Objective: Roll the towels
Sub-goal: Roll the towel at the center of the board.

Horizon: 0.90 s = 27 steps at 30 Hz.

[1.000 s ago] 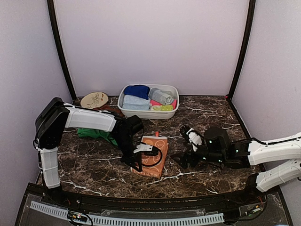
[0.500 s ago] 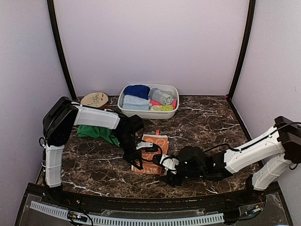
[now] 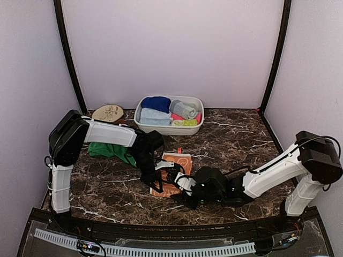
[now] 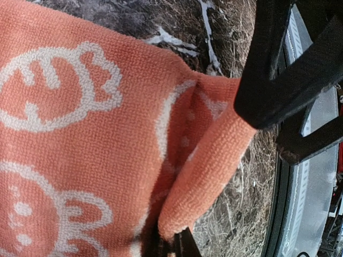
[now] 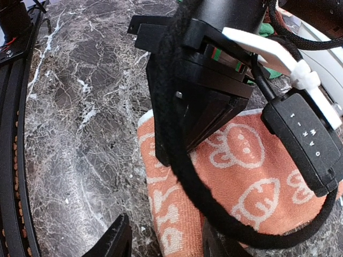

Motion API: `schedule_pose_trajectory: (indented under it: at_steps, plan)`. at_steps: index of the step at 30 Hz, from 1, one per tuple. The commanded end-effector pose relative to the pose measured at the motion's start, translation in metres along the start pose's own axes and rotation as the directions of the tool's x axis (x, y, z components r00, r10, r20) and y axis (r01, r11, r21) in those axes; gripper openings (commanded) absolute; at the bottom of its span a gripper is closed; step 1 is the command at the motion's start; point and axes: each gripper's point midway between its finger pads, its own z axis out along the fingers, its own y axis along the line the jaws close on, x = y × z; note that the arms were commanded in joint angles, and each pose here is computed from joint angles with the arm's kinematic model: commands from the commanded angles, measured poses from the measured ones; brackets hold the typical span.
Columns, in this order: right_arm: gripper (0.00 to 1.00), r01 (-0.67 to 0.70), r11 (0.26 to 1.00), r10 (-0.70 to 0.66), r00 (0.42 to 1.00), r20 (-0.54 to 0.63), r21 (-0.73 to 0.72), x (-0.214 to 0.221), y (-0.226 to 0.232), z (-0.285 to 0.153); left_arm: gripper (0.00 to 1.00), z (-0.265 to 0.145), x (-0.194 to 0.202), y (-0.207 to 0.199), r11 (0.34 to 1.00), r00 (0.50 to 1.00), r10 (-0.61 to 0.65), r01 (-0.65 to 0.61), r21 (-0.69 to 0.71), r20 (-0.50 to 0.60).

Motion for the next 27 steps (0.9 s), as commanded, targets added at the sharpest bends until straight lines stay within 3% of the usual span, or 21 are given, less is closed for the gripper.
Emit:
schedule_pose_trajectory:
  at_steps: [1,10,16,19,22,27]
  plan:
    - [0.41,-0.091,0.996,0.091,0.994,0.060,0.001,-0.010,-0.003,0.004,0.00,-0.005,-0.002,0.002,1.000,1.000,0.012,-0.012,-0.028,0.010]
    - [0.16,-0.289,0.957,0.287,0.955,0.073,0.027,0.005,-0.029,0.008,0.07,-0.014,-0.007,-0.003,0.998,0.998,0.041,-0.038,-0.045,0.055]
    - [0.12,-0.348,0.937,0.347,0.937,0.030,0.028,0.025,-0.032,0.011,0.09,-0.019,-0.008,0.000,0.997,0.997,0.050,-0.046,-0.068,0.066]
    - [0.09,-0.357,0.933,0.357,0.934,0.014,0.033,0.031,-0.032,0.013,0.19,-0.021,-0.009,0.000,0.996,0.996,0.056,-0.051,-0.078,0.069]
    - [0.06,-0.358,0.933,0.359,0.933,-0.015,0.039,0.037,-0.031,0.018,0.35,-0.030,-0.013,0.000,0.989,0.992,0.093,-0.083,-0.123,0.086]
    - [0.02,-0.371,0.928,0.373,0.925,-0.069,0.037,0.049,-0.030,0.027,0.47,-0.054,-0.021,0.001,0.953,0.977,0.197,-0.170,-0.250,0.087]
